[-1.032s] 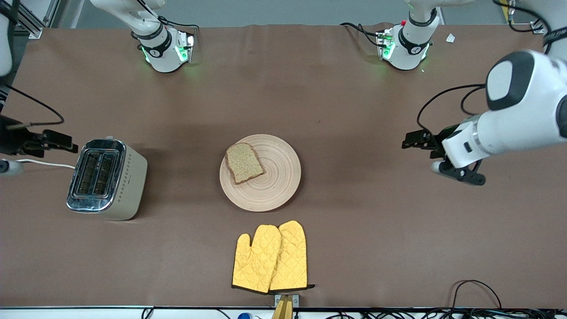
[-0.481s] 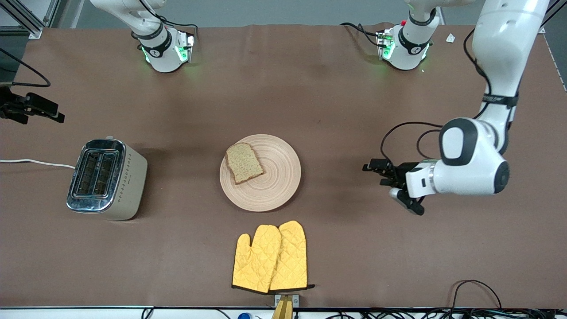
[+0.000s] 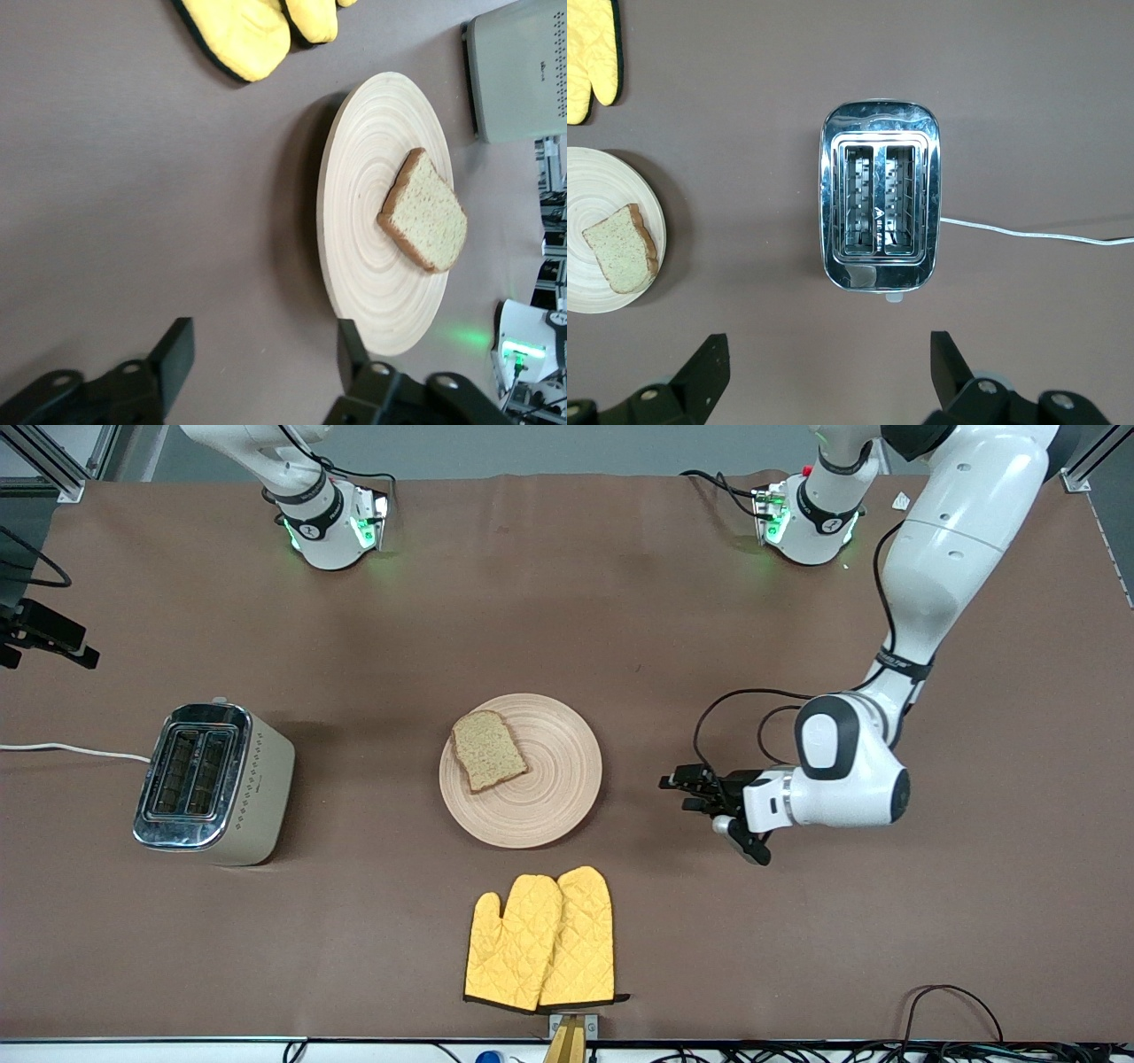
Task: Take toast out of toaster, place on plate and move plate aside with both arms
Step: 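Lower the left gripper to the plate rim and grasp the rim, then slide the plate by its rim with the left gripper toward the left arm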
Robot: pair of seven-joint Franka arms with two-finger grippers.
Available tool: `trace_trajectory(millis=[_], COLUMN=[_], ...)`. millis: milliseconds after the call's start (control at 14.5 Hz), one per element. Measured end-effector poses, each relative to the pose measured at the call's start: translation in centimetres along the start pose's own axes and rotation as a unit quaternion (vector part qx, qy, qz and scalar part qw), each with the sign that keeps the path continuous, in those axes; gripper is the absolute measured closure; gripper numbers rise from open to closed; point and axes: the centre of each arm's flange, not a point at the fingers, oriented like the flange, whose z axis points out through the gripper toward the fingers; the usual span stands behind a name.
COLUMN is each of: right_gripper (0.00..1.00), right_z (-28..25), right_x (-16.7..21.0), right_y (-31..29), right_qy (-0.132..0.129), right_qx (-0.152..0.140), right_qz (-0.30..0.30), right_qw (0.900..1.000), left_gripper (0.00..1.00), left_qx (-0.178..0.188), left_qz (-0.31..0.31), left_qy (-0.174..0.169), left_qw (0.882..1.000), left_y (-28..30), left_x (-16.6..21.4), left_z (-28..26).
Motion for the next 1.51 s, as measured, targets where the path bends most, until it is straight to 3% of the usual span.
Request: trace_trajectory(millis=[275,413,619,825,963,1032,1169,1513], right_gripper=[0.00,0.00,0.00,0.00,0.00,0.00,0.00,0.00], right_z=[-0.1,-0.2,-0.2,-0.8,-0.9,-0.9,-0.9,-0.9], right_x=[0.1,0.1,0.1,0.1,0.1,0.1,0.2,0.2], right_y=[-0.7,-0.6,-0.6,-0.6,-0.6,-0.6,-0.4,-0.4], right_qy=[0.000,0.001,0.001,0.007,0.007,0.007,0.007,0.008], right_qx=[0.000,0.000,-0.001,-0.001,-0.001,-0.001,-0.001,-0.002], right_qz=[-0.006,-0.006,-0.005,-0.006,-0.005,-0.005,-0.003,-0.003], right_qw=[1.000,1.000,1.000,1.000,1.000,1.000,1.000,1.000], left_gripper=[0.40,0.52,0.53,0.57,0.70,0.70,0.87,0.91], left_qx=[-0.021,-0.021,-0.036,-0.049,-0.047,-0.047,-0.052,-0.060], left_qz=[-0.027,-0.037,-0.062,-0.076,-0.079,-0.080,-0.086,-0.090], left_qy=[0.021,0.027,0.033,0.034,0.036,0.035,0.038,0.059], left_qw=[0.999,0.999,0.997,0.995,0.995,0.995,0.994,0.992], left_y=[1.5,1.8,1.8,2.1,1.9,1.7,1.7,2.4], left_x=[-0.3,-0.8,-1.4,-1.7,-1.8,-1.8,-1.8,-0.9], left_z=[5.9,8.4,10.9,12.1,12.5,12.7,12.8,12.0])
